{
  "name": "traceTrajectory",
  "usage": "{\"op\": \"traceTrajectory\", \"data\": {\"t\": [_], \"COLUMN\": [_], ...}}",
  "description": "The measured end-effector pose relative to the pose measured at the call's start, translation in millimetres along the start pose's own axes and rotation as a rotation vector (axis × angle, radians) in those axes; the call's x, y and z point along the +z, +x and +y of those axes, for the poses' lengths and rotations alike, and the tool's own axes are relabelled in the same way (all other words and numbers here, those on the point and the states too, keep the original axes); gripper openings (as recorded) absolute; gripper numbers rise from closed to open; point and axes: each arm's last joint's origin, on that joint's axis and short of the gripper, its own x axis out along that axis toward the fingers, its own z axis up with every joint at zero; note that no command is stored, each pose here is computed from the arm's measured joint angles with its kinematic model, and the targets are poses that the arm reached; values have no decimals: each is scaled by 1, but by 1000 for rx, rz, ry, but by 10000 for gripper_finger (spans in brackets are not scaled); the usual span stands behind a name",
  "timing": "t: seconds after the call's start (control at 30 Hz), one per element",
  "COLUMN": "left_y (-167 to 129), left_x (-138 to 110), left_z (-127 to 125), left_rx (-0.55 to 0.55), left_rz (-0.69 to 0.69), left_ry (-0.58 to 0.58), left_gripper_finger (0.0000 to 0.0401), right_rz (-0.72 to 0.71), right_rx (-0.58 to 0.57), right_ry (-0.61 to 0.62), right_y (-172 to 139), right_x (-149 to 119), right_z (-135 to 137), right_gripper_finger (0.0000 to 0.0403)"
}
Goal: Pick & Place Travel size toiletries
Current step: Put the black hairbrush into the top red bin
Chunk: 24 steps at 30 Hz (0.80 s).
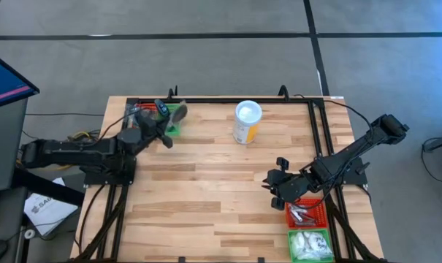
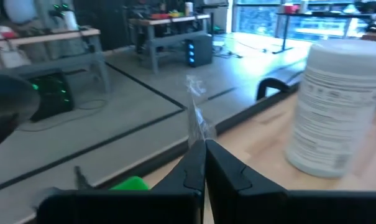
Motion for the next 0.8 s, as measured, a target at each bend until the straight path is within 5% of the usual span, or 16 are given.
{"op": "traceTrajectory", "data": {"t": [0.8], "left_y": [12], "left_x": [1], "left_z": [48], "left_rx": [386], "left_rz": [37], "left_ry": [66], "left_gripper_finger": [0], "right_rz": [1], "right_rx": [0], "right_ry": [-8], "right_y": [0], "right_x": [0], "right_z": [0], "right_gripper_finger": [72]}}
